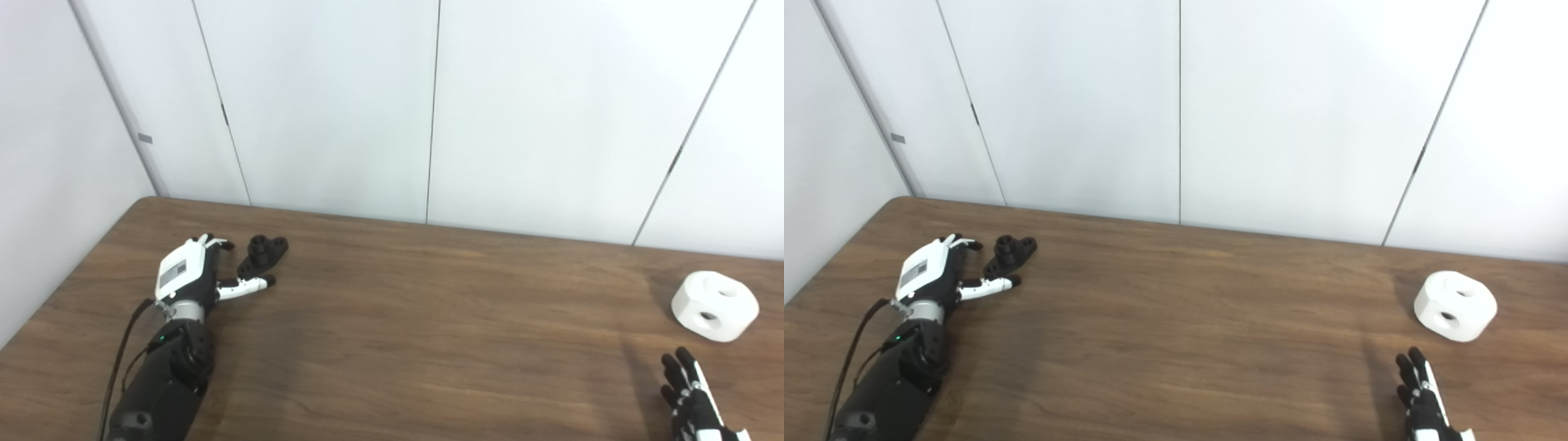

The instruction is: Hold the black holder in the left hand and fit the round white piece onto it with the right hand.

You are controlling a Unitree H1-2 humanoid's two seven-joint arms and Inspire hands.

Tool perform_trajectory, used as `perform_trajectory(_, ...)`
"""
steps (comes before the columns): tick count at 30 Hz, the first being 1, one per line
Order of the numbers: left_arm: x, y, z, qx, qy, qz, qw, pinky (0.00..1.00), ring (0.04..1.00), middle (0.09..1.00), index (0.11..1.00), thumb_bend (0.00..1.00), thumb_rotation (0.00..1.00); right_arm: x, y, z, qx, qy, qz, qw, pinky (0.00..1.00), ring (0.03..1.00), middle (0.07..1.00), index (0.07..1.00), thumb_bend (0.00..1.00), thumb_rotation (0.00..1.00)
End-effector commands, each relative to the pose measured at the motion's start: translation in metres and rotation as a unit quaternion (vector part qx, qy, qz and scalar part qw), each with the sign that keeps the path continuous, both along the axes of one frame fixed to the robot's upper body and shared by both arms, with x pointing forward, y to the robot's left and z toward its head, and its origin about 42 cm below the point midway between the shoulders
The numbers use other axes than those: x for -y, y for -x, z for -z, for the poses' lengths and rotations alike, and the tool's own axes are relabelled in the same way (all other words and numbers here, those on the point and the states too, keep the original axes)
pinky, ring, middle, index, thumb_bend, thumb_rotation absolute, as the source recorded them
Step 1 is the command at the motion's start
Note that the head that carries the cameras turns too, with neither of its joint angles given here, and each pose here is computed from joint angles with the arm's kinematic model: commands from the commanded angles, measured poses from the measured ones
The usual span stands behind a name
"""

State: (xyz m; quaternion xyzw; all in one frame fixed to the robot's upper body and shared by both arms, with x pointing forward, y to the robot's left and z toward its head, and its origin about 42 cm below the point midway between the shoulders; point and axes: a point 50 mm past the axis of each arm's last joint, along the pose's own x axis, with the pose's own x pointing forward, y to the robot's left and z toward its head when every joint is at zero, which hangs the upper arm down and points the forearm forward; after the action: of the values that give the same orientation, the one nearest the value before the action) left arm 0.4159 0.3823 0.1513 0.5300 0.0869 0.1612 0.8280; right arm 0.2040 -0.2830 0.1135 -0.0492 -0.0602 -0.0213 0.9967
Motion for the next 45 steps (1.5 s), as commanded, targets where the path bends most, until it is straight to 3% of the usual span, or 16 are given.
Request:
perform_trajectory(1, -0.004, -0.015, -0.032, 0.043, -0.023, 0.005, 0.999, 1.00, 1.000, 0.959, 0.787, 0.91, 0.46, -0.011, 0.045, 0.032, -0.069, -0.027, 0.017, 0.997, 1.00, 1.000, 0.972, 1.000, 0.63, 1.00)
perform_trajectory(26, 0.001, -0.016, -0.029, 0.029, -0.055, 0.007, 0.998, 1.00, 1.000, 0.940, 0.710, 0.89, 0.40, -0.010, 0.046, 0.031, -0.070, -0.020, 0.019, 0.997, 1.00, 1.000, 0.965, 1.000, 0.65, 1.00)
perform_trajectory(37, -0.004, -0.016, -0.030, 0.023, -0.037, 0.015, 0.999, 1.00, 0.973, 0.858, 0.581, 0.81, 0.18, -0.012, 0.046, 0.031, -0.072, -0.021, 0.019, 0.997, 1.00, 1.000, 0.969, 1.000, 0.63, 1.00)
perform_trajectory(39, -0.004, -0.016, -0.031, 0.026, -0.024, 0.021, 0.999, 1.00, 0.969, 0.843, 0.509, 0.58, 0.09, -0.012, 0.046, 0.031, -0.073, -0.018, 0.019, 0.997, 1.00, 1.000, 0.970, 1.000, 0.64, 1.00)
perform_trajectory(45, -0.003, -0.016, -0.032, 0.040, -0.003, 0.039, 0.998, 1.00, 0.931, 0.793, 0.485, 0.52, 0.05, -0.011, 0.047, 0.030, -0.075, -0.016, 0.018, 0.997, 1.00, 1.000, 0.969, 1.000, 0.64, 1.00)
